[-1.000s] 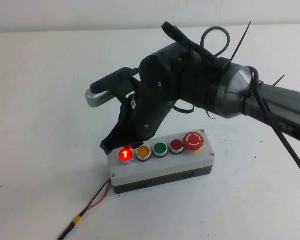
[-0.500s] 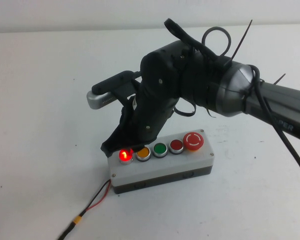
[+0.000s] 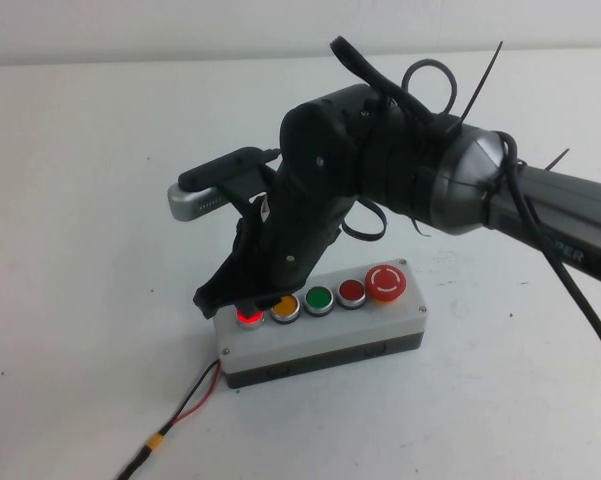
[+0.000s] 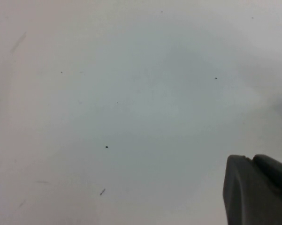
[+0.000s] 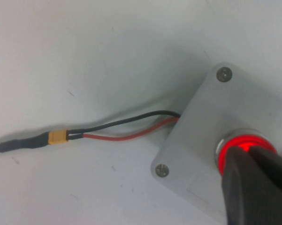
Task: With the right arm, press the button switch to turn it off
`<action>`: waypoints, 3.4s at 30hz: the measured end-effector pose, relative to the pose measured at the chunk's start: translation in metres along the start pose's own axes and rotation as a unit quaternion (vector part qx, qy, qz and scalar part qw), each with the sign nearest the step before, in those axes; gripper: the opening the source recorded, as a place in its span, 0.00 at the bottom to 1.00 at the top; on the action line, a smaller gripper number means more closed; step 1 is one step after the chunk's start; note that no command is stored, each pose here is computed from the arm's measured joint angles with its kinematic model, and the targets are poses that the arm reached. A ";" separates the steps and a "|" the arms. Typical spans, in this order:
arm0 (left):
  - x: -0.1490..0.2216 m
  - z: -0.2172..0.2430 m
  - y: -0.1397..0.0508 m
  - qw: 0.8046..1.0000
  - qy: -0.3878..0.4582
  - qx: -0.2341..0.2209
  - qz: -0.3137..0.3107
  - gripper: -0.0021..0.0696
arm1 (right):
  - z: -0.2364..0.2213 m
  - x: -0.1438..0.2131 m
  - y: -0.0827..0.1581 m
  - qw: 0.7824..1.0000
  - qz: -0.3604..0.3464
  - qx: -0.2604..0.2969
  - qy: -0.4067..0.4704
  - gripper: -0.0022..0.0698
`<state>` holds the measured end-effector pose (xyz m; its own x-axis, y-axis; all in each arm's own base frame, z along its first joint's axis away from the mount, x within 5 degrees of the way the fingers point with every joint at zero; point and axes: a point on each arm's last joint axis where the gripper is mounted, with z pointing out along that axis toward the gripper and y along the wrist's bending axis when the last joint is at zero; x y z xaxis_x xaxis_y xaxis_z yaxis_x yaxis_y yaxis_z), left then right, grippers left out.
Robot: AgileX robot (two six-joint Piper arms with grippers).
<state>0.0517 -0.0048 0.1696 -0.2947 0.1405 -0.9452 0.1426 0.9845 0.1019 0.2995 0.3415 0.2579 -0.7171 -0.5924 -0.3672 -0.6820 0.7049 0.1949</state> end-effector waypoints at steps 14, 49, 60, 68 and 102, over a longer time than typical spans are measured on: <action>0.000 0.000 0.000 1.000 0.000 0.000 0.000 0.03 | 0.006 0.000 0.000 1.000 0.003 -0.003 0.012 0.01; 0.000 0.000 0.000 1.000 0.000 0.000 0.000 0.03 | -0.224 0.147 0.015 0.991 -0.081 0.014 -0.108 0.01; 0.000 0.000 0.000 1.000 0.000 0.000 0.000 0.03 | -0.215 0.166 0.003 0.990 -0.092 0.066 -0.083 0.01; 0.000 0.000 0.000 1.000 0.000 0.000 0.000 0.03 | -0.182 0.189 -0.038 0.967 -0.053 0.118 -0.219 0.01; 0.000 0.000 0.000 1.000 0.000 0.000 0.000 0.03 | -0.099 0.401 -0.084 0.801 0.136 0.312 -0.492 0.01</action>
<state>0.0517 -0.0048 0.1696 -0.2947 0.1405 -0.9452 0.1426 0.9845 0.1019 0.0555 0.0059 0.1846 -0.1578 -0.0057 -0.9875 -0.0955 0.9954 0.0095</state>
